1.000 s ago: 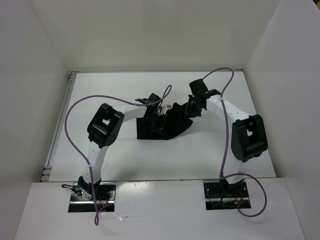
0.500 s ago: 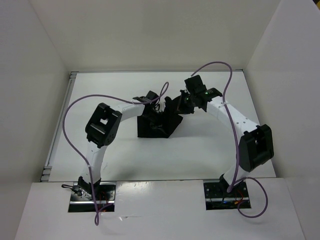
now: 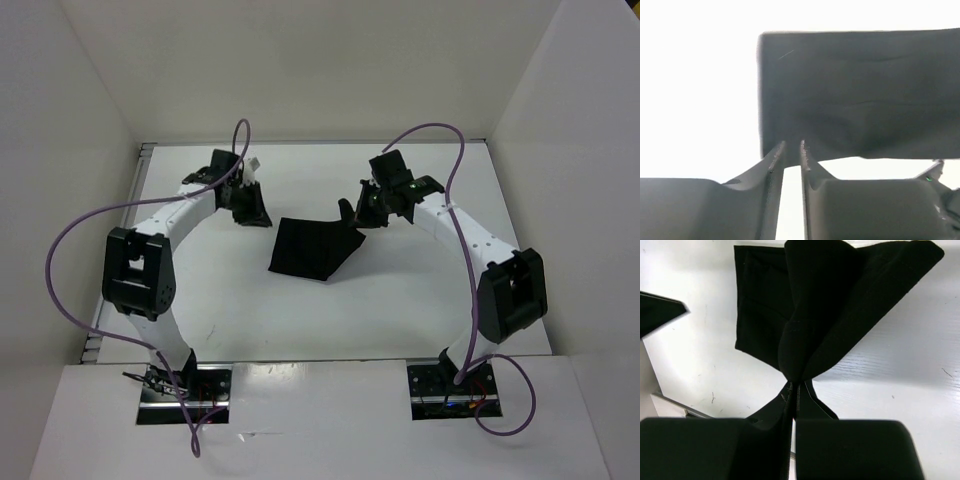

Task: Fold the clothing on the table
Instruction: Fold the skirt

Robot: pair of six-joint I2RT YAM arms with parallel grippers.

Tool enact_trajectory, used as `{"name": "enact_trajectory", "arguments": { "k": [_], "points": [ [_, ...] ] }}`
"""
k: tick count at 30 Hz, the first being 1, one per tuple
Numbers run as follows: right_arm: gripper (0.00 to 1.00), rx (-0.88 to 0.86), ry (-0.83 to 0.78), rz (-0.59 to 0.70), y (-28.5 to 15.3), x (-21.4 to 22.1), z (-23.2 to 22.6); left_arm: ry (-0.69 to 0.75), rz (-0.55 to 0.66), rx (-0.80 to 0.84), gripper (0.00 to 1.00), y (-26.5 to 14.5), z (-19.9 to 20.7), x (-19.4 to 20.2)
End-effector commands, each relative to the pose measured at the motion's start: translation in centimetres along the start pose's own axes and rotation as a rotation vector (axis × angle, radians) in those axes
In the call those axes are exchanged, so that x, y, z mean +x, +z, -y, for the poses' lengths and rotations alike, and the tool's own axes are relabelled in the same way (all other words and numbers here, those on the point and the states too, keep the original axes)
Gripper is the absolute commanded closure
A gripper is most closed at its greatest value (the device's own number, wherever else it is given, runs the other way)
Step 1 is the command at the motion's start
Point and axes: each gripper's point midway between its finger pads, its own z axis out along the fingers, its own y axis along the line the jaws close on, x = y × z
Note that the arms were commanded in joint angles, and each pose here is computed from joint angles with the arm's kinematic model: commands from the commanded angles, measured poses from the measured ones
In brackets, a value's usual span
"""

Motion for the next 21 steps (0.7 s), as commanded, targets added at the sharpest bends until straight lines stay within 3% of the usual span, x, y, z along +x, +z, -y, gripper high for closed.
{"name": "enact_trajectory", "arguments": {
  "k": [1,3,7,21],
  "points": [
    [1.0,-0.039,-0.025,0.042,-0.4,-1.3,-1.4,-0.06,-0.133,-0.193,0.8,1.5,-5.7,4.7],
    [1.0,-0.035,-0.031,0.043,-0.4,-1.2,-1.6,-0.058,-0.15,-0.243,0.88,1.9,-7.1,5.5],
    [1.0,-0.03,-0.039,0.036,-0.2,-1.2,-1.5,-0.064,-0.196,-0.282,0.95,2.4,-8.4,7.0],
    [1.0,-0.035,-0.15,-0.035,3.4,0.6,-5.4,-0.114,-0.286,-0.162,0.97,5.7,-6.9,10.9]
  ]
}}
